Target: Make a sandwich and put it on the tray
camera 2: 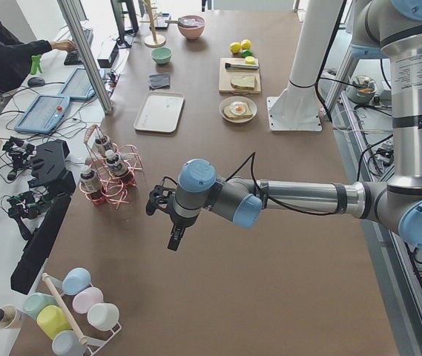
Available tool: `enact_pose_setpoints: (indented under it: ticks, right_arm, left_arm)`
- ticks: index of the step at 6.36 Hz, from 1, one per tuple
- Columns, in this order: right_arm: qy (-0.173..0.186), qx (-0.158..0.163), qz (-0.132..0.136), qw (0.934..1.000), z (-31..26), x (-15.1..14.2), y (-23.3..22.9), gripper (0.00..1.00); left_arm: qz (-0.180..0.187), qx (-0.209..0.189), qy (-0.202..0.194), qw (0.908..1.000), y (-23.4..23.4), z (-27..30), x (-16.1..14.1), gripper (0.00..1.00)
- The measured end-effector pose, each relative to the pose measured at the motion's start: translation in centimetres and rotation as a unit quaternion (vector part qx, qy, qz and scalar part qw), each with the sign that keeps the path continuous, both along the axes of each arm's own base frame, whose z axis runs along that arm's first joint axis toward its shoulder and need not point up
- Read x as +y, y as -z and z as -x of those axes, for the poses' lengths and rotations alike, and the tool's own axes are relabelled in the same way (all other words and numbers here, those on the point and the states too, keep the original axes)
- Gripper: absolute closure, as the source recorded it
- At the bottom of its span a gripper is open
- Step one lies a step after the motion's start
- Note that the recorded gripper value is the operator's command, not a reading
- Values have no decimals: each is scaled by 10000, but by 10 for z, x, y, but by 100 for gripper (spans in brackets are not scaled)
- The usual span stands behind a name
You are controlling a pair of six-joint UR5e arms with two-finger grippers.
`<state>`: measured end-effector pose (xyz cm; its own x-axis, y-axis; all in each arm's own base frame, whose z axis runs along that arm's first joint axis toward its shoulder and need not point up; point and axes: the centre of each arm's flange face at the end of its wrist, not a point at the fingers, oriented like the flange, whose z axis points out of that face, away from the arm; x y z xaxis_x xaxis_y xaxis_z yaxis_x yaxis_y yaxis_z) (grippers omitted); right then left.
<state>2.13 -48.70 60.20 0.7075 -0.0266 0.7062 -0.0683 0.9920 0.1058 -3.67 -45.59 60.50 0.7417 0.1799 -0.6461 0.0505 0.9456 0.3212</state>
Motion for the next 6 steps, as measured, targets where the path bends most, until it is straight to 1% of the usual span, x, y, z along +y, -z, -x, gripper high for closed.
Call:
enact_pose_setpoints:
  ticks: [4,6]
  right_arm:
    - [59,-11,-42,10000,5,-3,4,0]
    - [85,9,-120,9999,5,-4,8,0]
  left_arm:
    - [32,11,18,10000,-1,0,1,3]
    - [25,7,10,10000,-2,0,1,3]
